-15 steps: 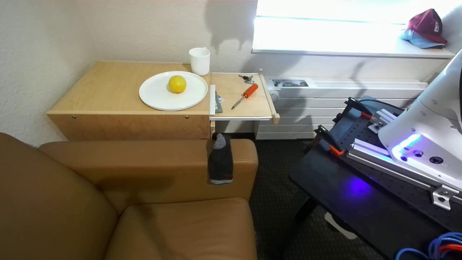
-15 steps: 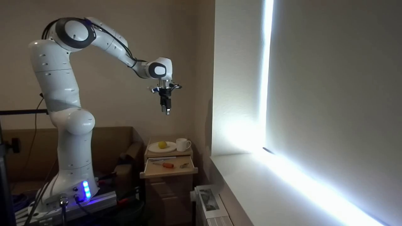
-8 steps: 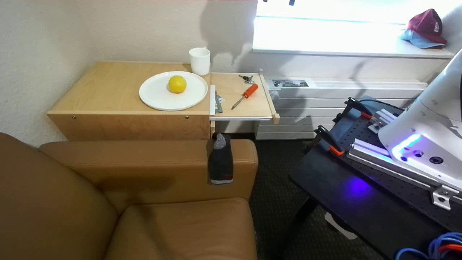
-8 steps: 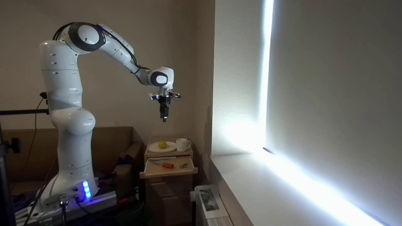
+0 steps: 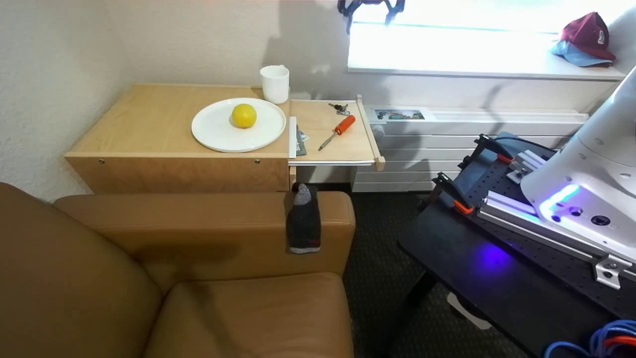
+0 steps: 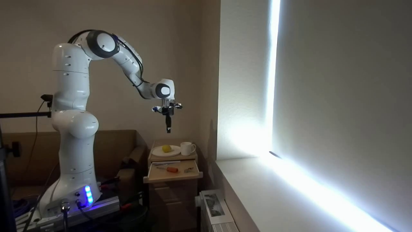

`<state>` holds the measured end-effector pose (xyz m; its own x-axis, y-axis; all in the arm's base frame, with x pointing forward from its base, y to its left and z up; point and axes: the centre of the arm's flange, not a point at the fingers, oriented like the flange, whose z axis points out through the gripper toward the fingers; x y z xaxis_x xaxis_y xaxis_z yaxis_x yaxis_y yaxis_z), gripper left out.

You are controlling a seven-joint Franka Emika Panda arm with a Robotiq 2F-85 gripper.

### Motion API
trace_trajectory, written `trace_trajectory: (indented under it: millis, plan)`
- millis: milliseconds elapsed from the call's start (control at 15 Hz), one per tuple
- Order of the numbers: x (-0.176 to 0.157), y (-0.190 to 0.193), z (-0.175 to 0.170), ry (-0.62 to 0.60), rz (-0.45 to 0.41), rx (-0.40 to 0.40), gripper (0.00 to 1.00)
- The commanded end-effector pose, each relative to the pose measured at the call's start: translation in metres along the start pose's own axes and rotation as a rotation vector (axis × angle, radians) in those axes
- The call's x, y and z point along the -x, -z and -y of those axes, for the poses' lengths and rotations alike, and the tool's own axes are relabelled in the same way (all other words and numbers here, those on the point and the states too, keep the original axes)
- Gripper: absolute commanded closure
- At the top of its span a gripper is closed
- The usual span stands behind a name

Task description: Take the keys from the open drawer and place them on the window sill

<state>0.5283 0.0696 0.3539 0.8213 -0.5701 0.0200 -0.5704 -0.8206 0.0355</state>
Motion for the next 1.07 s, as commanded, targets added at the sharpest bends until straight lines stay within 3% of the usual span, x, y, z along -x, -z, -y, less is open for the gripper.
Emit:
trace_trajectory:
  millis: [0, 200, 600, 667, 1000]
  plan:
    - [-0.022, -0.07, 0.047, -0.131, 0.001, 0.042, 0.0]
    - [-0.05, -0.112, 0.046, -0.314, 0.016, 0.023, 0.0]
    - [-0.101, -0.153, 0.011, -0.612, 0.073, 0.025, 0.0]
    - [-0.087, -0.145, 0.007, -0.549, 0.051, 0.038, 0.0]
    - [-0.101, -0.171, 0.014, -0.613, 0.049, 0.062, 0.0]
